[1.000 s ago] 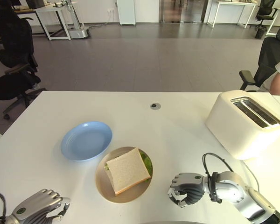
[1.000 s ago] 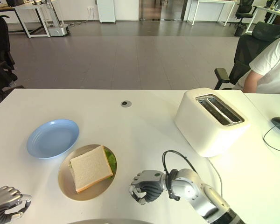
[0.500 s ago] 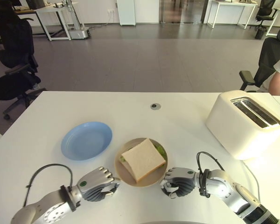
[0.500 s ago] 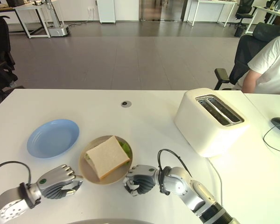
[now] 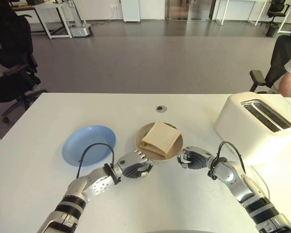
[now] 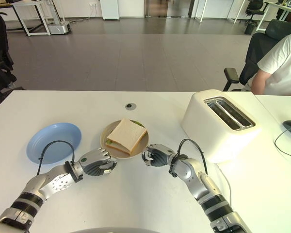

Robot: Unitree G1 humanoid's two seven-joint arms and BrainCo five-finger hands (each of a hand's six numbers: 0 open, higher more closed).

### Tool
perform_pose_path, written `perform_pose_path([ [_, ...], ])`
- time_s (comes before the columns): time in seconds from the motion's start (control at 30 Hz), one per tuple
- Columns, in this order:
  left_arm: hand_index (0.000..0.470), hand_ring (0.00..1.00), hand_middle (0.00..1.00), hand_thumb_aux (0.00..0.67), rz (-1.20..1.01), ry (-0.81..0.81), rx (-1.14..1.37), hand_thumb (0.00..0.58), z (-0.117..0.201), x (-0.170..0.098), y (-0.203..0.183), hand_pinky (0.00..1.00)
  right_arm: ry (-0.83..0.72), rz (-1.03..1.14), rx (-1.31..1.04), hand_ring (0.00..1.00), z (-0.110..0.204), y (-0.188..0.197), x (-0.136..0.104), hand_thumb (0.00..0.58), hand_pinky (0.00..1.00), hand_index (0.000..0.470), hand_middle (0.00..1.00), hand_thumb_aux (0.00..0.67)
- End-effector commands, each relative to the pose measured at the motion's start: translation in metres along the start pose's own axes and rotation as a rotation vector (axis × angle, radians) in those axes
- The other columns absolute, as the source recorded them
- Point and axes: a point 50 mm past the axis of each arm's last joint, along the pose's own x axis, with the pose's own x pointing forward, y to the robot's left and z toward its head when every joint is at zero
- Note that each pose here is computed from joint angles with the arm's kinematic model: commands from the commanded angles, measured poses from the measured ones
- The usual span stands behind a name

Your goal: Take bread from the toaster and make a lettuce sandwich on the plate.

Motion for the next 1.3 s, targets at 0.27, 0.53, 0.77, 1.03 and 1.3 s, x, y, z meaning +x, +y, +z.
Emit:
perform_pose_path([
  [0.27,0.470,1.00,1.00,0.670,0.001,0.056,0.075,0.580,-0.020,0.025,0.003,1.00,0.001,-0.116,0.015,0.98,-0.005,-0.019,0.005,0.580,0.98,0.470,0.98,0.670],
  [0.53,0.431,0.84,0.84,0.615,0.241,0.050,0.107,0.576,0.011,-0.043,0.062,0.84,-0.268,-0.392,0.176,0.09,0.035,-0.091,-0.060,0.000,0.09,0.000,0.09,0.000],
  [0.77,0.000,0.00,0.00,0.000,0.540,0.023,-0.344,0.000,0.069,-0.093,0.072,0.00,-0.564,-0.535,0.484,0.00,0.049,-0.132,-0.119,0.000,0.00,0.000,0.00,0.000],
  [1.03,0.000,0.00,0.00,0.000,0.838,-0.088,-0.907,0.000,0.081,-0.101,0.064,0.00,-0.458,-0.740,0.510,0.00,0.002,-0.153,-0.174,0.000,0.00,0.000,0.00,0.000],
  [1.3,0.000,0.00,0.00,0.000,0.761,-0.028,-0.897,0.000,0.066,-0.090,0.051,0.00,-0.375,-0.428,0.764,0.00,-0.008,-0.039,-0.111,0.000,0.00,0.000,0.00,0.000],
])
